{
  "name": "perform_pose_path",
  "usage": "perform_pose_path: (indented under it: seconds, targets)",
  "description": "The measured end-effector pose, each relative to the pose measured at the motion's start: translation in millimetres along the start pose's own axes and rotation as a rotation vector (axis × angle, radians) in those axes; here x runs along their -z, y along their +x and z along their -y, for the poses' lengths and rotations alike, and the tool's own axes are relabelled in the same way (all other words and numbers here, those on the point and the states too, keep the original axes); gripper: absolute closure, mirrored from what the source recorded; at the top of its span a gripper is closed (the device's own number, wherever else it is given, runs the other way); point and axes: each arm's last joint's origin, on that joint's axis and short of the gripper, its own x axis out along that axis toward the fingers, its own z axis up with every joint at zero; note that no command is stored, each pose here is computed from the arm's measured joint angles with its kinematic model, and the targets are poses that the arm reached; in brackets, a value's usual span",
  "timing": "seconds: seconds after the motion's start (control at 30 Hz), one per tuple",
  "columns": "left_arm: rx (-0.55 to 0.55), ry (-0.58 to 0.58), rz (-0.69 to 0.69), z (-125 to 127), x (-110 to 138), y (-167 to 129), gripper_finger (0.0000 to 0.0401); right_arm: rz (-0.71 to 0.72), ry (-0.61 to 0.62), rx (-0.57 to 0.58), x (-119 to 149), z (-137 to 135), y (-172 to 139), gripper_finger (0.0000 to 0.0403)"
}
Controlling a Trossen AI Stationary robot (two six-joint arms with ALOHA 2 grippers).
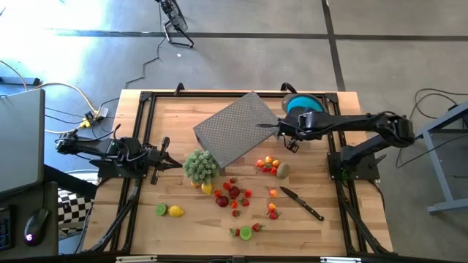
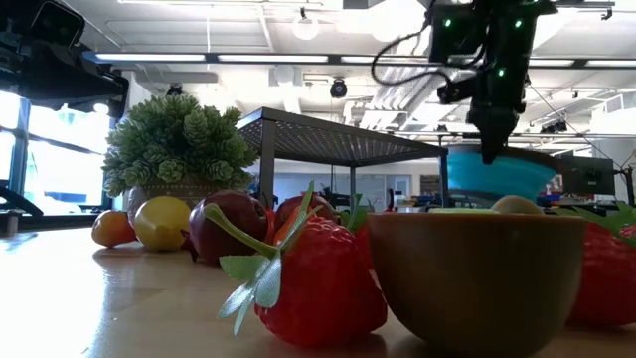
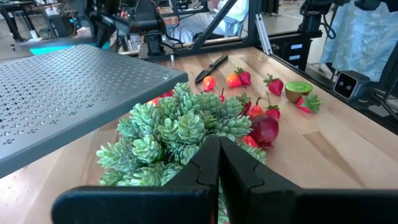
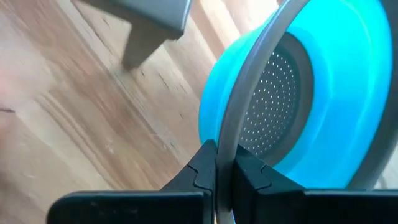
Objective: Pick & Place Fruit
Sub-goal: Put the blue strainer bowl on the shelf
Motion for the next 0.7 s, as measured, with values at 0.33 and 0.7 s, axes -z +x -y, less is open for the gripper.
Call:
perform_pose_path:
  seconds: [0.33, 0.7]
  targets:
    - [0.000, 0.000, 0.000, 0, 0, 0, 0.0400, 0.111, 0.075, 0.026, 11, 7, -23, 0.0390]
    - [0.000, 0.000, 0.000, 0, 0, 0, 0.0400, 0.237, 0.103, 0.078, -5, 19, -55, 0.0390]
